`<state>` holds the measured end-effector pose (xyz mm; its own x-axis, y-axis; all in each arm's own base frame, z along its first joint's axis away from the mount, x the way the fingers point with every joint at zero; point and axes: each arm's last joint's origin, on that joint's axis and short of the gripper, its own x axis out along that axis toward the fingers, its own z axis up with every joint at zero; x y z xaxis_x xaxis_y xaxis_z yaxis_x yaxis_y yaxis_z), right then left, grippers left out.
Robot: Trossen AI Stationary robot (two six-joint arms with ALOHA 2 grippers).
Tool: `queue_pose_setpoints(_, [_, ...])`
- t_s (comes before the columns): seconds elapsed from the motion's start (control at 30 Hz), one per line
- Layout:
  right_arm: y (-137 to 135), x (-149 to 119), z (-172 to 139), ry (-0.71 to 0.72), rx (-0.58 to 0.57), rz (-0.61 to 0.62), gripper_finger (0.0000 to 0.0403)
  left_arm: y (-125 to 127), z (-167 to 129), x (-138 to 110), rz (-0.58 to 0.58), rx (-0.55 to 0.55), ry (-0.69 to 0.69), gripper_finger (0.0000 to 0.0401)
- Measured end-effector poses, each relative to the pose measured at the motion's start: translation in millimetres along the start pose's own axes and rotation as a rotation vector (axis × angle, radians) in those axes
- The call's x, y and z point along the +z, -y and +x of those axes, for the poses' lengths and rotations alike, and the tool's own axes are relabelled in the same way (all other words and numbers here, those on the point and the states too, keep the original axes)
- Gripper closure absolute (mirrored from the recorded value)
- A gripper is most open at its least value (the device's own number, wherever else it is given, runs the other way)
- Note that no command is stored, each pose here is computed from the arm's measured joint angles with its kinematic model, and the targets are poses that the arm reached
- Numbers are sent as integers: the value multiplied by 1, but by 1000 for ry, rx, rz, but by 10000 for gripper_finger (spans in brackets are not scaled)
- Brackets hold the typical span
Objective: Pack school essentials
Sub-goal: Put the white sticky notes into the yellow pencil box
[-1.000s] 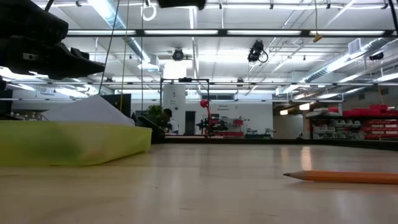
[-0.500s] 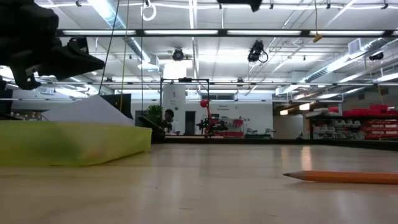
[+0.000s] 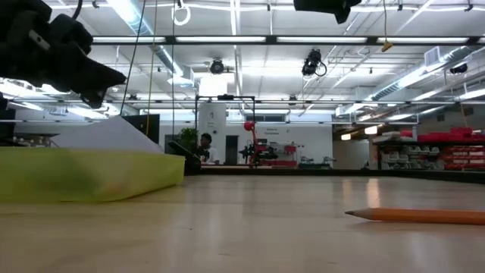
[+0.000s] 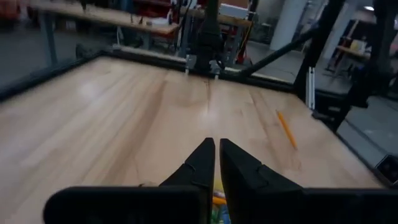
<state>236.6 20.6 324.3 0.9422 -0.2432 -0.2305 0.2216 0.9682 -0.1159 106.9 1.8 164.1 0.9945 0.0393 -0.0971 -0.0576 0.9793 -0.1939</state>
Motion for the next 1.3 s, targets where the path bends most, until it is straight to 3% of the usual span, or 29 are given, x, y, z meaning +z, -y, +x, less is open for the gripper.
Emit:
queue_pose_setpoints(0.17, [0, -1, 1, -5, -1, -8, 348, 2, 0, 14, -70, 42, -103, 366])
queue_pose_setpoints(0.43, [0, -1, 1, -7, -1, -25, 348, 5, 11, 20, -138, 110, -371, 318])
queue_pose_setpoints(0.73, [0, -2, 1, -9, 0, -54, 348, 22, 31, 30, -161, 38, -632, 251])
queue_pose_setpoints(1.07, [0, 0, 1, 3, -1, -104, 348, 33, 53, 18, -475, -8, -842, 192])
queue_pose_setpoints(1.3, [0, 3, 1, 33, -4, -134, 348, 36, 72, 13, -656, 7, -830, 141])
